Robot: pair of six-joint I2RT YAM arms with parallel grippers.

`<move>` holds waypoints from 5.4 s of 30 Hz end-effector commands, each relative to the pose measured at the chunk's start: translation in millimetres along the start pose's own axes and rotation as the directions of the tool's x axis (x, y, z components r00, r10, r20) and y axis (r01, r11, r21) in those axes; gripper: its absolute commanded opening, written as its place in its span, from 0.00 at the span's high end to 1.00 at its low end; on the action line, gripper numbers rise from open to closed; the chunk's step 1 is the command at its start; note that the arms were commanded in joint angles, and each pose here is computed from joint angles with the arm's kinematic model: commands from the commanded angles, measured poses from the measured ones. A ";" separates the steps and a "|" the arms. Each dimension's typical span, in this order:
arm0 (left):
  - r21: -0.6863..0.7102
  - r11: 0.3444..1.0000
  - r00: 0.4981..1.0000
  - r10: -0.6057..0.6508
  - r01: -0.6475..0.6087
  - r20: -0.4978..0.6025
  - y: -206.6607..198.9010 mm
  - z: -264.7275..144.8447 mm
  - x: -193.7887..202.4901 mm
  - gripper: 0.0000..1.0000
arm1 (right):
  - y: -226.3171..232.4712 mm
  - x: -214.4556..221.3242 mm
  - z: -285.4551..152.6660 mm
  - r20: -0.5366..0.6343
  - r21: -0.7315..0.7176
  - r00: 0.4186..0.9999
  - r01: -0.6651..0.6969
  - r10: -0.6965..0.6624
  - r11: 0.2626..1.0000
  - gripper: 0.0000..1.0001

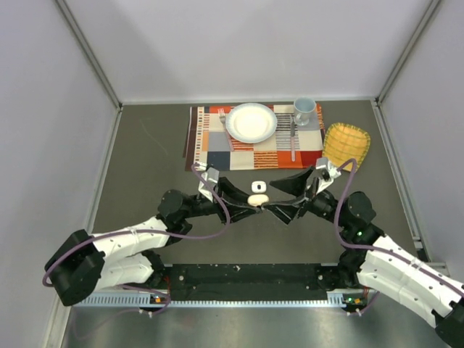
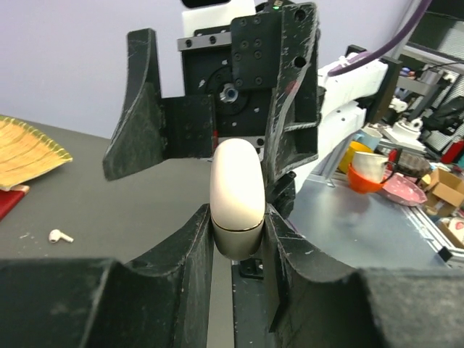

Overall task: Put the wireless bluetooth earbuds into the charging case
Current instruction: Adjust the charging case, then open the charging case.

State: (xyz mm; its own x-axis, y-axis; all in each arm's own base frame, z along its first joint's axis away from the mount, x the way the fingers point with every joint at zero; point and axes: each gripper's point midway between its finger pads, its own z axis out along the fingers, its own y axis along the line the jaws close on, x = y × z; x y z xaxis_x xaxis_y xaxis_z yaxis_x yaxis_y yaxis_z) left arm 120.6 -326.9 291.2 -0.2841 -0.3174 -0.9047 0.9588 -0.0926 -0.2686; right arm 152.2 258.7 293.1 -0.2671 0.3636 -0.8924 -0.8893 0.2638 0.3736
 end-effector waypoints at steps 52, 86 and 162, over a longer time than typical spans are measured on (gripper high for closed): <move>-0.228 0.858 0.888 0.446 -0.460 -0.114 41.5 -22.9 0.2 1.00 | -10.8 30.4 24.9 -0.144 0.298 0.736 -0.605 0.662 0.738 0.38; -0.281 0.865 0.908 0.415 -0.415 -0.062 45.4 -25.4 -4.1 0.68 | -0.9 36.3 34.2 -0.148 0.214 0.622 -0.739 0.769 0.639 0.82; -0.223 0.881 0.880 0.453 -0.417 0.144 2.9 -56.8 -5.0 1.00 | 11.1 34.6 41.9 -0.352 0.124 0.894 -0.248 0.277 0.961 0.11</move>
State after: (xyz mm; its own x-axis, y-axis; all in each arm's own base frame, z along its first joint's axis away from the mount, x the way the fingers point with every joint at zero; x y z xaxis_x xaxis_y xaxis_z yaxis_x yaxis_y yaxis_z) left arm 132.5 -272.8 253.3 0.1409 -0.4016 -0.9049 0.9579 0.2862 0.0221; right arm 143.7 303.6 241.6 -0.6732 0.0168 -0.7393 -0.6950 0.3269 0.6404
